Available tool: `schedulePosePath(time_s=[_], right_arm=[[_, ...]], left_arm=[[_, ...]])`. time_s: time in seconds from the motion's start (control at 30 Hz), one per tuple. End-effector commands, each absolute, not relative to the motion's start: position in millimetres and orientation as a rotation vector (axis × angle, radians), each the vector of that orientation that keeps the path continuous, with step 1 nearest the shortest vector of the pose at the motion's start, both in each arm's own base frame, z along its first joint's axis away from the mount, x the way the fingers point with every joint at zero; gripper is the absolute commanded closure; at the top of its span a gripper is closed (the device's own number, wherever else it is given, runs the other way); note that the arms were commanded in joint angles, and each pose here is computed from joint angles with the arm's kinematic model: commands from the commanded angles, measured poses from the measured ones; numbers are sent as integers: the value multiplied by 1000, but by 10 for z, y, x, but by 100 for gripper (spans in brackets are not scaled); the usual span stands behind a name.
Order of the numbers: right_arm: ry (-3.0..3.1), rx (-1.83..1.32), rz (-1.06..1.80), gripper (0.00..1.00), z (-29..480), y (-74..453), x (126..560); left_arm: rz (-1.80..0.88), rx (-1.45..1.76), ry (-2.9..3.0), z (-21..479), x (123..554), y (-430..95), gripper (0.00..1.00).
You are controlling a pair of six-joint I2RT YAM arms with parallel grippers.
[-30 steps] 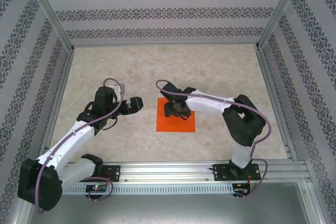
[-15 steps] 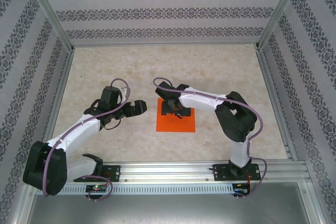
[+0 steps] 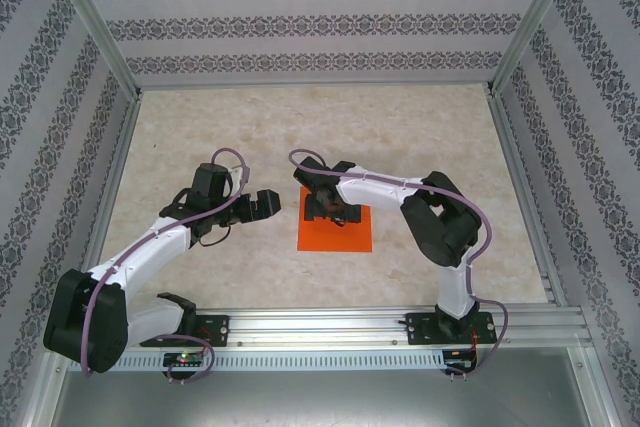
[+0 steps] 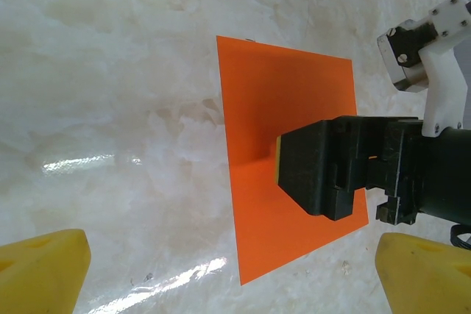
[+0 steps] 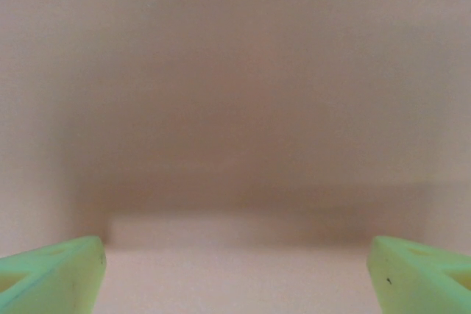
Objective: Fold a paper plane with a square sheet of paper (pick it up from the middle)
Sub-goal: Move the square sheet of paper to the center of the table, then fold the square sheet of paper in half at the center of the table.
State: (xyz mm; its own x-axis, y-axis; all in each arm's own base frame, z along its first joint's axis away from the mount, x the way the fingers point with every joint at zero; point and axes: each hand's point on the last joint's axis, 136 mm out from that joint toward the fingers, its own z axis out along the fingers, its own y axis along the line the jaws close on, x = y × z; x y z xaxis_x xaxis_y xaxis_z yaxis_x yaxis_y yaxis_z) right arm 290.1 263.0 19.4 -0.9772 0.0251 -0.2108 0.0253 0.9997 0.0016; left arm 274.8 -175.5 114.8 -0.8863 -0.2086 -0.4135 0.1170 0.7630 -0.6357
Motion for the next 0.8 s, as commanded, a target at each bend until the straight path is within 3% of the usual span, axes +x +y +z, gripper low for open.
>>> schedulePosePath(time_s=[0.0,0.37,0.77], right_arm=[[2930,56,-2,7,131,2630,2949],[3028,62,-21,7,-296,2590,2698],[2996,-6,13,11,-104,2680,2789]], left_arm=[[-966,-8,2455,1272,2790,-1835,0],[-980,-1,2455,1258,2779,-1858,0],[-984,-2,2457,1250,2770,-1859,0]])
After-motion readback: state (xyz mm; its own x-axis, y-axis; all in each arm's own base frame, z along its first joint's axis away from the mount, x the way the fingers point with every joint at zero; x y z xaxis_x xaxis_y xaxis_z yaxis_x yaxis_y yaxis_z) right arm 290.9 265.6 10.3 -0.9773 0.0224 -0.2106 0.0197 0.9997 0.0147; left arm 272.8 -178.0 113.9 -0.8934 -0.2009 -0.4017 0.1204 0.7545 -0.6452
